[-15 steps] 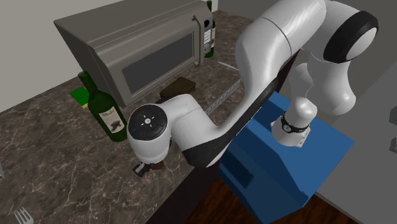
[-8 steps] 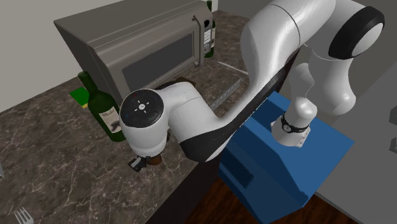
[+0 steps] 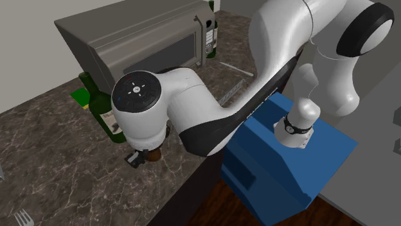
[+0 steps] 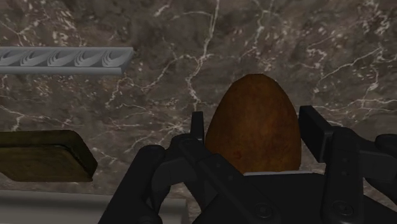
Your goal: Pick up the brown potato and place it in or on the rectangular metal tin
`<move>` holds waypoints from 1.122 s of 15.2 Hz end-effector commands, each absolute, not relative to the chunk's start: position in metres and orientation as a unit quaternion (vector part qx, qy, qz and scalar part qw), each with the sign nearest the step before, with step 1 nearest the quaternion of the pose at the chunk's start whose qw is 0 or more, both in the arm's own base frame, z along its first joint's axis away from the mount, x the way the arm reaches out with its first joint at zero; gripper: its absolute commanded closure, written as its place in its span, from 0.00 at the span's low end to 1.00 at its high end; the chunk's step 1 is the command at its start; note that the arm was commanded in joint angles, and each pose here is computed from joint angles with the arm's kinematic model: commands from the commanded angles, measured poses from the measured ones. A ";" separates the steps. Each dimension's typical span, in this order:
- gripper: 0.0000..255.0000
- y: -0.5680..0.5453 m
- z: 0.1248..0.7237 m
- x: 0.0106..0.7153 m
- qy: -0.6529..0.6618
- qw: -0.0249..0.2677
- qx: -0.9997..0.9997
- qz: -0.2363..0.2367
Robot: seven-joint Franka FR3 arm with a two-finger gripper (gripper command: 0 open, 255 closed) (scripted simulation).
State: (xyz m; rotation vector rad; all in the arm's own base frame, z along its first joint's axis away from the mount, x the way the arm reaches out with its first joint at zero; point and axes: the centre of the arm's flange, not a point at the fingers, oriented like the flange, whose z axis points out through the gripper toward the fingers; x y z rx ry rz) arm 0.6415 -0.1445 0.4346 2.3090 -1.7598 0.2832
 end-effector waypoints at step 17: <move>1.00 -0.299 0.437 0.478 -0.599 0.112 0.787 0.096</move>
